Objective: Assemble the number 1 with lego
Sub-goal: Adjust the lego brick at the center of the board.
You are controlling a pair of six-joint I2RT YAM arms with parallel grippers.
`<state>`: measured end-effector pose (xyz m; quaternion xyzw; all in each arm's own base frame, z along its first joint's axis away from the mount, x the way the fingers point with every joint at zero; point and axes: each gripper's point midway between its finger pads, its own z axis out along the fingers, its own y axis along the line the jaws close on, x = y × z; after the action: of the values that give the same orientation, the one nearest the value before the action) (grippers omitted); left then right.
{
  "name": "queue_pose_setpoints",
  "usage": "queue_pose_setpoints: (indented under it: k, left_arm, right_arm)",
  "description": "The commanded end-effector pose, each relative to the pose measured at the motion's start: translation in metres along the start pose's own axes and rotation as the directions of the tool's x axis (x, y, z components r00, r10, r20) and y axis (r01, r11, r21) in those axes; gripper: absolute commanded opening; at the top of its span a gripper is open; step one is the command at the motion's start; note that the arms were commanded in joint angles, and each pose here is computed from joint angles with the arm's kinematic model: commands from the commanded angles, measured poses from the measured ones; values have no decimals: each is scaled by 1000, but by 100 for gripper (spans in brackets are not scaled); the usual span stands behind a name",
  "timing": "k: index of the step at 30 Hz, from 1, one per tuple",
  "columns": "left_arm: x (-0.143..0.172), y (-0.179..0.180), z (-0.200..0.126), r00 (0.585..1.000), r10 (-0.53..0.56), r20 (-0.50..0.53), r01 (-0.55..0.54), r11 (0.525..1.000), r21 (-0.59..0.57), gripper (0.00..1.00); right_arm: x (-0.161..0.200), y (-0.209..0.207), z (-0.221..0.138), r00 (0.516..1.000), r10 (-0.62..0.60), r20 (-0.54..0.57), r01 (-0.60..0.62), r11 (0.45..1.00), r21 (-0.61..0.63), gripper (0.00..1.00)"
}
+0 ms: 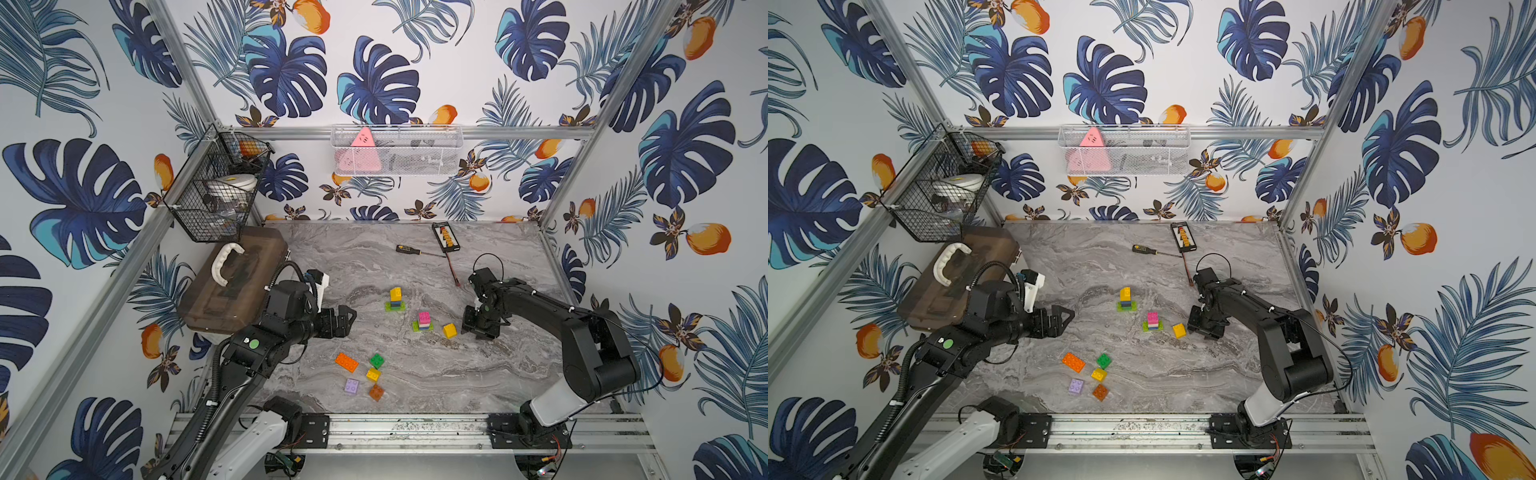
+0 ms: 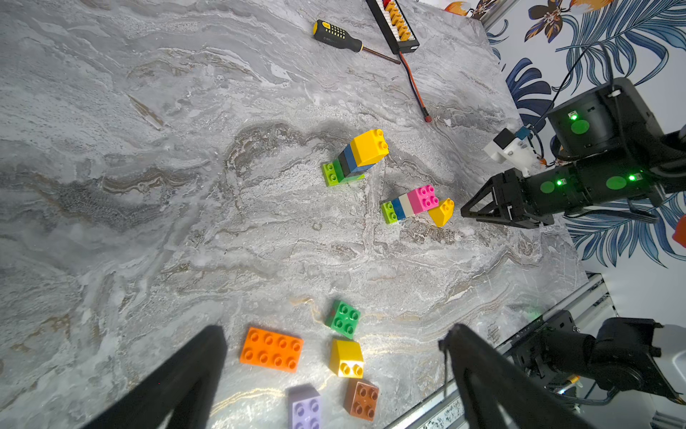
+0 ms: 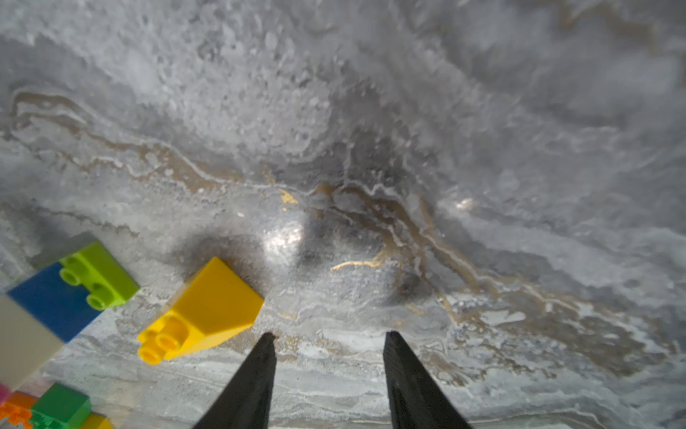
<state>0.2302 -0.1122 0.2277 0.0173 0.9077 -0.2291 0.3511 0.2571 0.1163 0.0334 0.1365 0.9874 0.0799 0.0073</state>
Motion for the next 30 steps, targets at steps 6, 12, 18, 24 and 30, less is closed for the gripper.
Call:
queue_pose_setpoints:
  k: [6, 12, 18, 24, 30]
  left_arm:
    - [-5, -2, -3, 1000, 3, 19, -4, 1000, 7, 99]
    - [-4, -3, -2, 1000, 6, 16, -6, 1000, 12, 99]
    - [-4, -4, -2, 1000, 6, 16, -6, 1000, 14, 99]
    - [-4, -4, -3, 1000, 5, 20, -5, 1000, 16, 99]
    - [-4, -5, -1, 1000, 7, 10, -7, 1000, 25, 99]
  right_arm:
    - [32, 25, 1, 999, 26, -22, -27, 998, -57, 51]
    - [29, 27, -20, 995, -86, 45, 88, 996, -31, 52]
    - [12, 37, -44, 939, -334, 81, 325, 940, 104, 67]
    - [1, 53, -31, 866, -497, 57, 485, 862, 151, 70]
    - [-3, 57, -24, 839, -540, 68, 528, 837, 143, 71]
